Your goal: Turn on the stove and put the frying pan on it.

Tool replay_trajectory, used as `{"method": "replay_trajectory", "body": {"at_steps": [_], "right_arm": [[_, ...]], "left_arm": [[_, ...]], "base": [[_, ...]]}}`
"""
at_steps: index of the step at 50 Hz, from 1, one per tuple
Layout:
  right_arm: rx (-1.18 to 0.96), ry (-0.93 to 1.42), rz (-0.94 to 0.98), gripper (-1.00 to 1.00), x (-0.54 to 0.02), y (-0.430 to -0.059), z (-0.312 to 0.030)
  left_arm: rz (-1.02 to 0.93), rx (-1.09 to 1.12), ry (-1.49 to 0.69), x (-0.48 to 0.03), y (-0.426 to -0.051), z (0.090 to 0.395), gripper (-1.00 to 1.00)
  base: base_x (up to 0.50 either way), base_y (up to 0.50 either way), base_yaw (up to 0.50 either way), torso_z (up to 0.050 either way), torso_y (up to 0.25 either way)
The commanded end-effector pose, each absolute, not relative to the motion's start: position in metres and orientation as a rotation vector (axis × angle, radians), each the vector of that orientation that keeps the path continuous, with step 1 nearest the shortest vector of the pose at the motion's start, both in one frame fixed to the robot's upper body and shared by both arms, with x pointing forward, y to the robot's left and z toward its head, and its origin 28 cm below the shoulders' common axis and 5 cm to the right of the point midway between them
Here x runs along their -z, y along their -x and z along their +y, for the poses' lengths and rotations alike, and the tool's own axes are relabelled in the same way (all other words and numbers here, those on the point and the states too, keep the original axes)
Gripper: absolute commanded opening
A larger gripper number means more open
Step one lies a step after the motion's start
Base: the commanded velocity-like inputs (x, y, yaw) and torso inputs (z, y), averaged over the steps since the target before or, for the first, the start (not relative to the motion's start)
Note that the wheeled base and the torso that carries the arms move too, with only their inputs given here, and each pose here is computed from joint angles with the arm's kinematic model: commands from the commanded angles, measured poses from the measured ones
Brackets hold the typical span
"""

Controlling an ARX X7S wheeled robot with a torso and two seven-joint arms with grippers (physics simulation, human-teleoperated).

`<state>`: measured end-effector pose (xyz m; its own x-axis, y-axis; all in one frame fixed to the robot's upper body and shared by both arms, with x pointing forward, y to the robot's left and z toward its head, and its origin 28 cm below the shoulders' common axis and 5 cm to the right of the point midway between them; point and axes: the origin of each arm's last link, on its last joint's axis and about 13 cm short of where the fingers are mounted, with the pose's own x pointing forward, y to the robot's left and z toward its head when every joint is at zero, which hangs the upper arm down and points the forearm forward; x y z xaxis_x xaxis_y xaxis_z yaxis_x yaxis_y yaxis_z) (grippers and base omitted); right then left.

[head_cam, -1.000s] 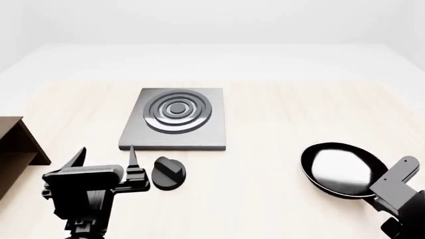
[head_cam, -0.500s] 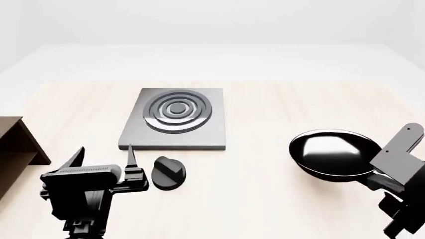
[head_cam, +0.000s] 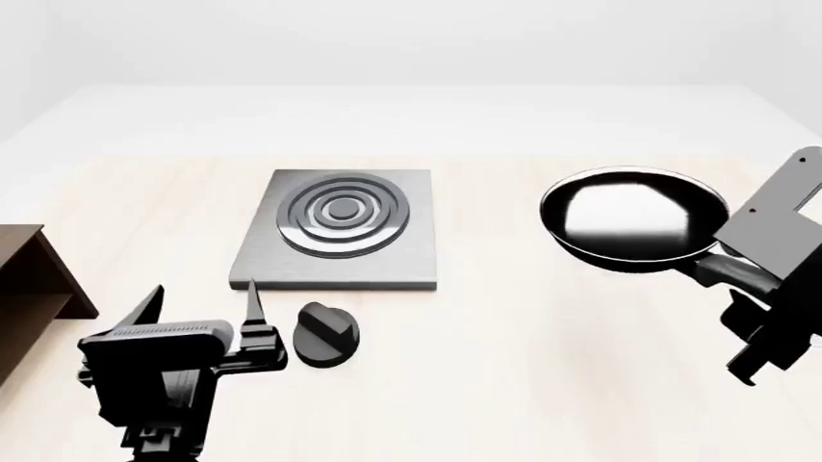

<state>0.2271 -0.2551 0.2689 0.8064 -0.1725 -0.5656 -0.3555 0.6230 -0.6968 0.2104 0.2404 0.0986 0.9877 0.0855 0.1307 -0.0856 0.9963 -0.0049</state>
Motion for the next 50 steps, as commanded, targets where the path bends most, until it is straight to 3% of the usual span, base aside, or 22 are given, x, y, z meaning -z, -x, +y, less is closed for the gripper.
{"method": "replay_trajectory", "body": {"at_steps": [1,50], "right_arm": [[0.021,0.932,0.376,-1.0,-0.317,-0.245,-0.246],[-0.043,0.854,0.126,-1.0,-0.323,-0.344,-0.178]], "left_arm": [[-0.134,-0.078,-0.001,-0.097,-0.21,0.24,1.0],[-0.138,-0.067,0.011,-0.093,-0.209,0.242,1.0]], "base": [[0.0,0.0,0.0,0.0,0.0],[0.0,0.0,0.0,0.0,0.002]]}}
